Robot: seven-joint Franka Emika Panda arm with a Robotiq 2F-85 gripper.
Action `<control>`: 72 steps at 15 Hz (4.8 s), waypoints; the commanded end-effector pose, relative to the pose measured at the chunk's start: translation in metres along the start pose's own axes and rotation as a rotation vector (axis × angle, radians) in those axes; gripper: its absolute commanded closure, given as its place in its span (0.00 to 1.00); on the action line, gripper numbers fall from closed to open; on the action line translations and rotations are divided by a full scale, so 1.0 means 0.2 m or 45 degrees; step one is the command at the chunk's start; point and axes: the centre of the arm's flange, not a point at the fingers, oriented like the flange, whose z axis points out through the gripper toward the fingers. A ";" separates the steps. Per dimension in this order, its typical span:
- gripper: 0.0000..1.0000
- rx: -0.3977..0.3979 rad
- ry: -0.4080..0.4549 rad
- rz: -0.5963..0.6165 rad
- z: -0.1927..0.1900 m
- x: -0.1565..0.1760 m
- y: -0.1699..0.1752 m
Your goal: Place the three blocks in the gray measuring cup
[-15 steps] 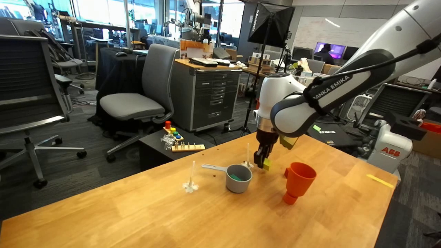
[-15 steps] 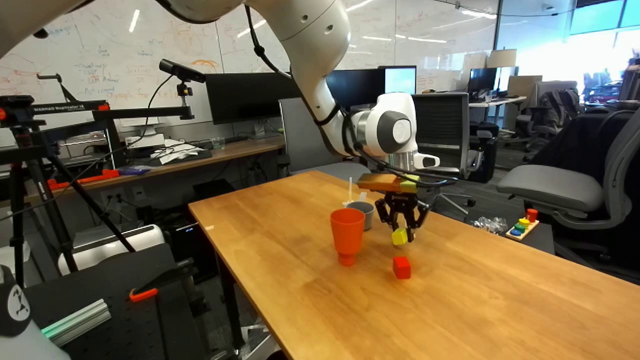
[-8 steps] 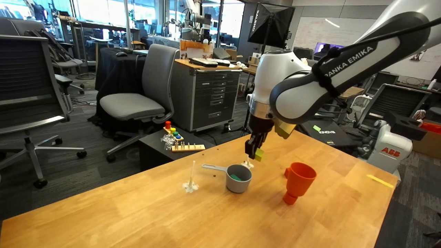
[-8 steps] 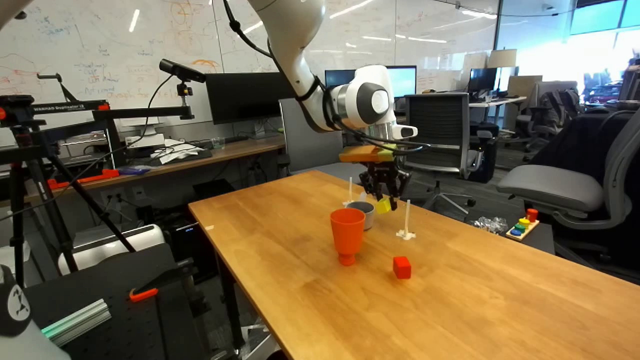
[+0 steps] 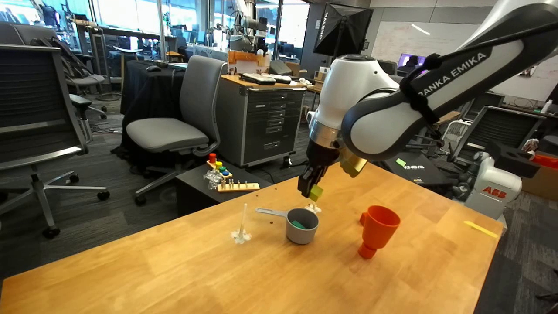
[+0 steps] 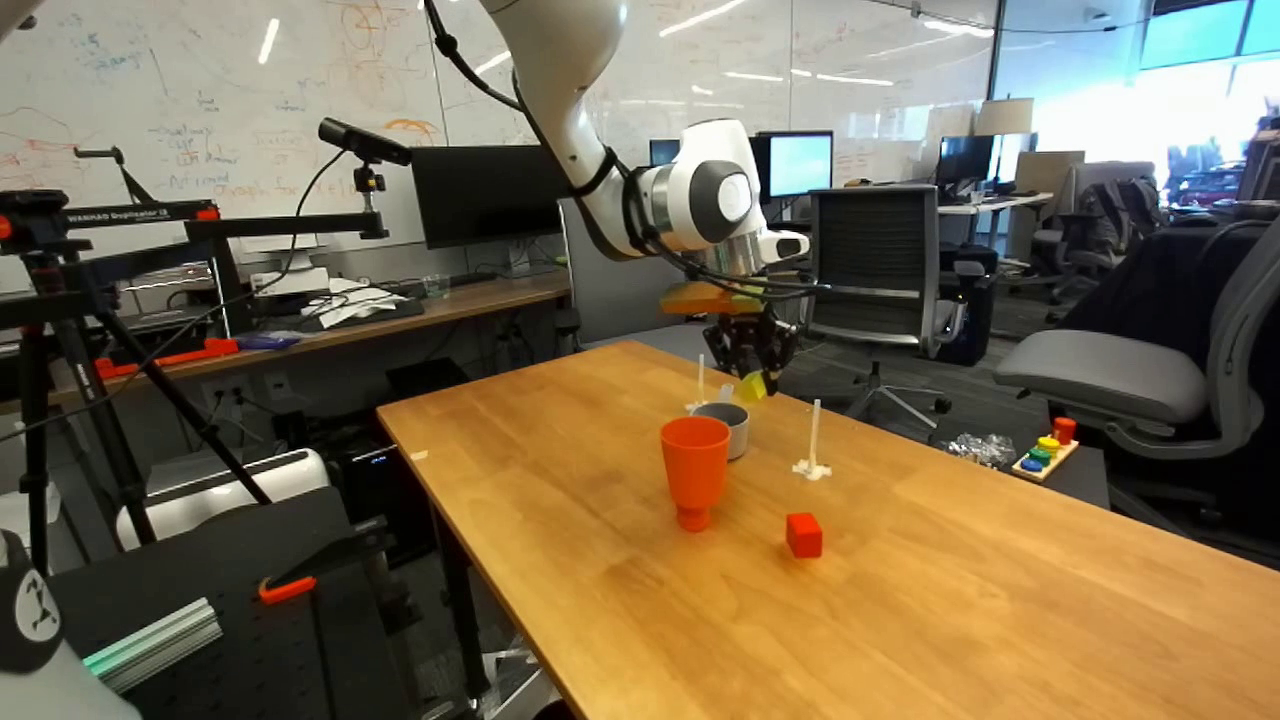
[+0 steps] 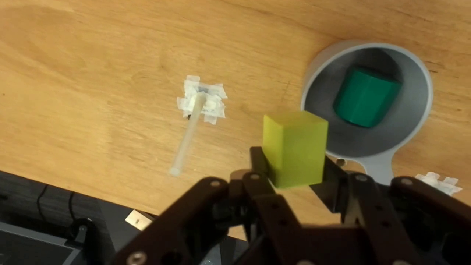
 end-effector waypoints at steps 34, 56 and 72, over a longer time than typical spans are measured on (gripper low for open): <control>0.00 -0.218 -0.046 0.680 0.15 -0.49 0.54; 0.26 -0.049 -0.047 1.173 0.41 -0.78 0.45; 0.86 -0.073 -0.039 1.128 0.41 -0.76 0.43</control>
